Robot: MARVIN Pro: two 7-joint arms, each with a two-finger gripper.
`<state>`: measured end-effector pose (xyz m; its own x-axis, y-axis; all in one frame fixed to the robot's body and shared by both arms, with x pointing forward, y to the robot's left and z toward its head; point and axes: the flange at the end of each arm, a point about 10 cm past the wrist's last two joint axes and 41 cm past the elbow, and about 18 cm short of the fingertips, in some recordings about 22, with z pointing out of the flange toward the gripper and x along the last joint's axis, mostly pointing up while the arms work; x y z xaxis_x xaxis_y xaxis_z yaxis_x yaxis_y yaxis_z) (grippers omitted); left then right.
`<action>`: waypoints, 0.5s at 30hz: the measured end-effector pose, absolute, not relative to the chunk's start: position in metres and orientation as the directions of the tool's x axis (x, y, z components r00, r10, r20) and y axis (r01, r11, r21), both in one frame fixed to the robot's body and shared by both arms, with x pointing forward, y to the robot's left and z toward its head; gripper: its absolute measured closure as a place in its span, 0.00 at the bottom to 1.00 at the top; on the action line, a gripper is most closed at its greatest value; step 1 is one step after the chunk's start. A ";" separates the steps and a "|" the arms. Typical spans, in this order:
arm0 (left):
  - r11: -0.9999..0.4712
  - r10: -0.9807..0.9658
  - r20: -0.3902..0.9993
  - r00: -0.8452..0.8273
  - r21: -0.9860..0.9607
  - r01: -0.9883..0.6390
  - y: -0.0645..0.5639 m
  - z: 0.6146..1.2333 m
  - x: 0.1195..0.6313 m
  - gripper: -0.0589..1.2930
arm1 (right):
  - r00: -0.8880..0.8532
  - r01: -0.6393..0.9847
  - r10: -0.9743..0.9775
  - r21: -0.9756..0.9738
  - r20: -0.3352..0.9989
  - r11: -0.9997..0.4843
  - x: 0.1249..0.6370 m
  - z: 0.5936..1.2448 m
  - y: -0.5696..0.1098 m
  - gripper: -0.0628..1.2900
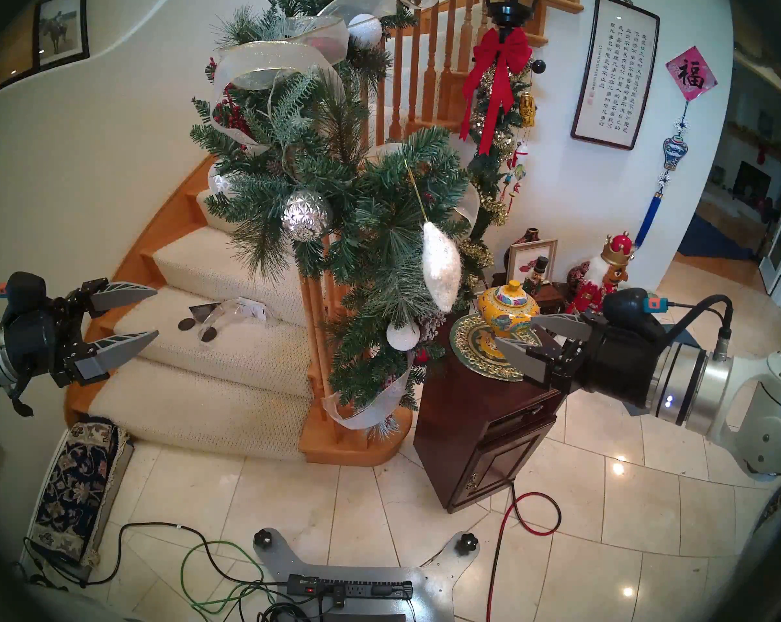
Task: Hang the ornament onto the Christmas-tree-style decoration
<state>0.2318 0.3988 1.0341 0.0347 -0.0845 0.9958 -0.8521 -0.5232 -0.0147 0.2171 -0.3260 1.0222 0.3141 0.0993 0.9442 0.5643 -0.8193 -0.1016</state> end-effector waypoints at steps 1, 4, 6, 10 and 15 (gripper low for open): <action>-0.523 -0.085 0.996 0.035 -0.015 -0.852 0.399 1.034 0.232 0.02 | 0.313 0.564 0.100 -0.100 0.944 -0.820 0.217 1.022 -0.326 0.06; -0.523 -0.085 0.996 0.035 -0.015 -0.852 0.399 1.034 0.232 0.02 | 0.309 0.562 0.101 -0.096 0.946 -0.822 0.217 1.021 -0.326 0.06; -0.523 -0.085 0.996 0.035 -0.015 -0.852 0.399 1.034 0.232 0.02 | 0.307 0.560 0.102 -0.093 0.946 -0.823 0.216 1.020 -0.327 0.06; -0.523 -0.085 0.996 0.035 -0.015 -0.852 0.399 1.034 0.232 0.02 | 0.303 0.559 0.102 -0.090 0.947 -0.824 0.216 1.019 -0.327 0.06; -0.523 -0.085 0.996 0.035 -0.015 -0.852 0.399 1.034 0.232 0.02 | 0.300 0.559 0.101 -0.089 0.949 -0.825 0.215 1.017 -0.326 0.06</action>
<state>0.2318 0.3988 1.0341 0.0347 -0.0846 0.9958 -0.8520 -0.5233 -0.0147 0.2155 -0.3263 1.0169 0.2996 0.1008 0.9487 0.5587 -0.8246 -0.0888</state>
